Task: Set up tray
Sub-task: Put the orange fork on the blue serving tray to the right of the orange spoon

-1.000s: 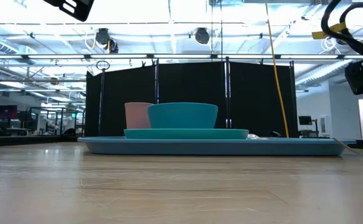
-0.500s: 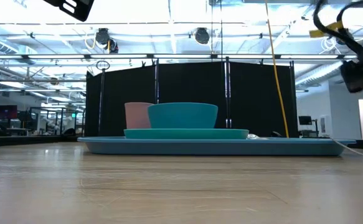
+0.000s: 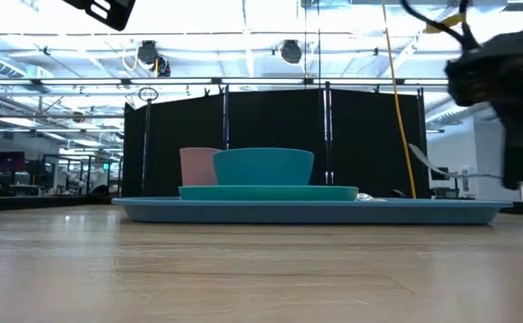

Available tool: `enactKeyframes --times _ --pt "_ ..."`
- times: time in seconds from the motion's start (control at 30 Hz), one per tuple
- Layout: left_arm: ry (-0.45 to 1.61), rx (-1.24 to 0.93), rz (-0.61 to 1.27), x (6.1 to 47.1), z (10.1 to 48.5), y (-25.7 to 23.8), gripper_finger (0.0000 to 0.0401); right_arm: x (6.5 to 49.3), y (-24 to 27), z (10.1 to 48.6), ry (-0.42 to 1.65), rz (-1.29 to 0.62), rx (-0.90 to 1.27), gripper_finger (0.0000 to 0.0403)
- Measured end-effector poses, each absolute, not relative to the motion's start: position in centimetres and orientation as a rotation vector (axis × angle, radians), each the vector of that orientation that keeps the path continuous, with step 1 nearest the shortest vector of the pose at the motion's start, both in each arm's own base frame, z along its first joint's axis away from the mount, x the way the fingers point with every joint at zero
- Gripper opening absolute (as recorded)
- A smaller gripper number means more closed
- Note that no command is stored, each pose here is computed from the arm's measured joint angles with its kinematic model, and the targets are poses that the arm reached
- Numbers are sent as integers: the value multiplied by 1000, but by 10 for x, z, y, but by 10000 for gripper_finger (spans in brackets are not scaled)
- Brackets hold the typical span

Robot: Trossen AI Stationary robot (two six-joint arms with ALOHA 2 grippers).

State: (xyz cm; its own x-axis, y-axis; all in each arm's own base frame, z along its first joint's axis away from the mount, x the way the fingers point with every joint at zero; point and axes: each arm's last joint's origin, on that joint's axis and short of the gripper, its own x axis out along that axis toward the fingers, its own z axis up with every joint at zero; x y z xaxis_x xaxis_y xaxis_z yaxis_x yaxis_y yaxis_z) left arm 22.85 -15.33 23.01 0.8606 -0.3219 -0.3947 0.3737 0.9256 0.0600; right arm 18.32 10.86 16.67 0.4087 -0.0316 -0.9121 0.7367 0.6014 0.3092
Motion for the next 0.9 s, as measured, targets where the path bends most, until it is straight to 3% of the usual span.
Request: enactKeyframes --times 0.27,0.9 --pt "391 136 -366 229 230 -153 63 194 73 176 932 -693 839 1" --pt "392 137 -367 228 230 -153 63 199 -35 202 736 -819 990 1"
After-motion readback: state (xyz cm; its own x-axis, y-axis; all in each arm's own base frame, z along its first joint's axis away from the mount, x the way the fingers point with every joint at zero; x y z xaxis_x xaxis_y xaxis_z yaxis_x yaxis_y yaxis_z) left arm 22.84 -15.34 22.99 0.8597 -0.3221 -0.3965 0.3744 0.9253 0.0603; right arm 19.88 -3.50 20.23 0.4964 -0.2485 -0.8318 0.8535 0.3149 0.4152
